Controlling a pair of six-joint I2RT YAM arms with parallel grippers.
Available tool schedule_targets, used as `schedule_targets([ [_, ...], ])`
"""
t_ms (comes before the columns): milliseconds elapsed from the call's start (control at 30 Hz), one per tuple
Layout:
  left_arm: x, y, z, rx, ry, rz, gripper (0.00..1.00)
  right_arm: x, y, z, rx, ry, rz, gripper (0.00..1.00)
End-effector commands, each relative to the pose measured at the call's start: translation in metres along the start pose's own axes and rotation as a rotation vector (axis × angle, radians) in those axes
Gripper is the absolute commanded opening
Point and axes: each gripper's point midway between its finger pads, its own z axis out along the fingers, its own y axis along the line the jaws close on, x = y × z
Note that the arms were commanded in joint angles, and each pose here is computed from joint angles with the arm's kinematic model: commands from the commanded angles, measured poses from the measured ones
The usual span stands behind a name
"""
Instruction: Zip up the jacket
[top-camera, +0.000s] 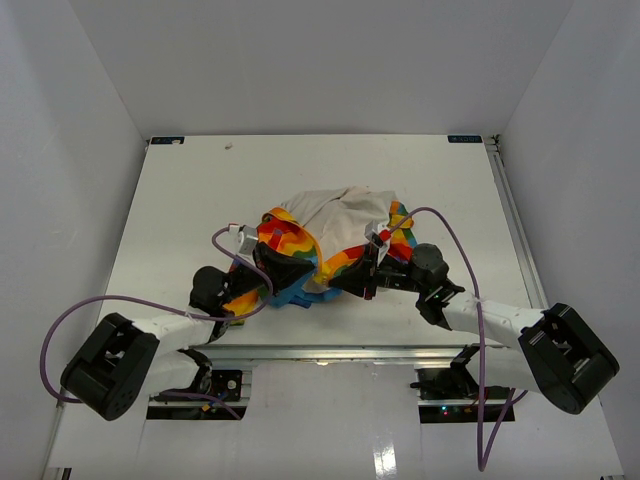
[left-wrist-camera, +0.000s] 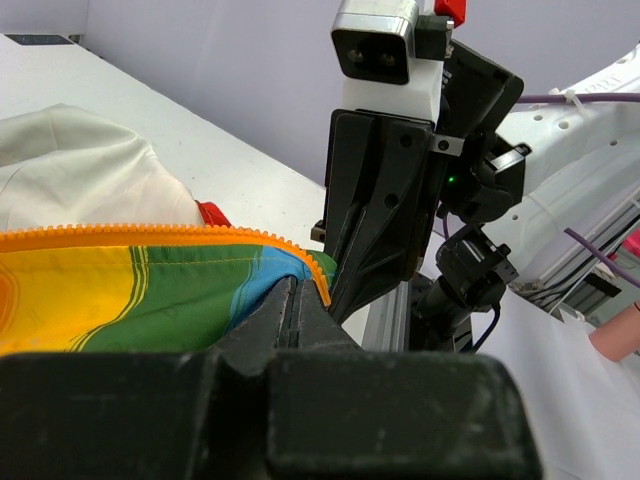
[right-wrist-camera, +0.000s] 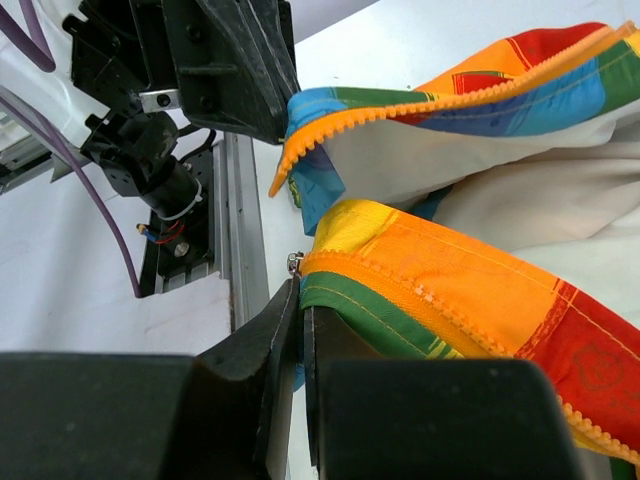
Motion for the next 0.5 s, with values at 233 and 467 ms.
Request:
schedule_targets([
  [233, -0.005, -0.011, 0.0, 0.044, -0.038, 0.099, 0.0, -0.018, 0.023, 0.002, -0.117, -0.061, -0.058, 0.08],
  [467, -0.001, -0.013, 0.001, 0.059, -0.037, 0.106, 0.0, -0.02, 0.028, 0.002, -0.151, -0.072, -0.047, 0.08],
])
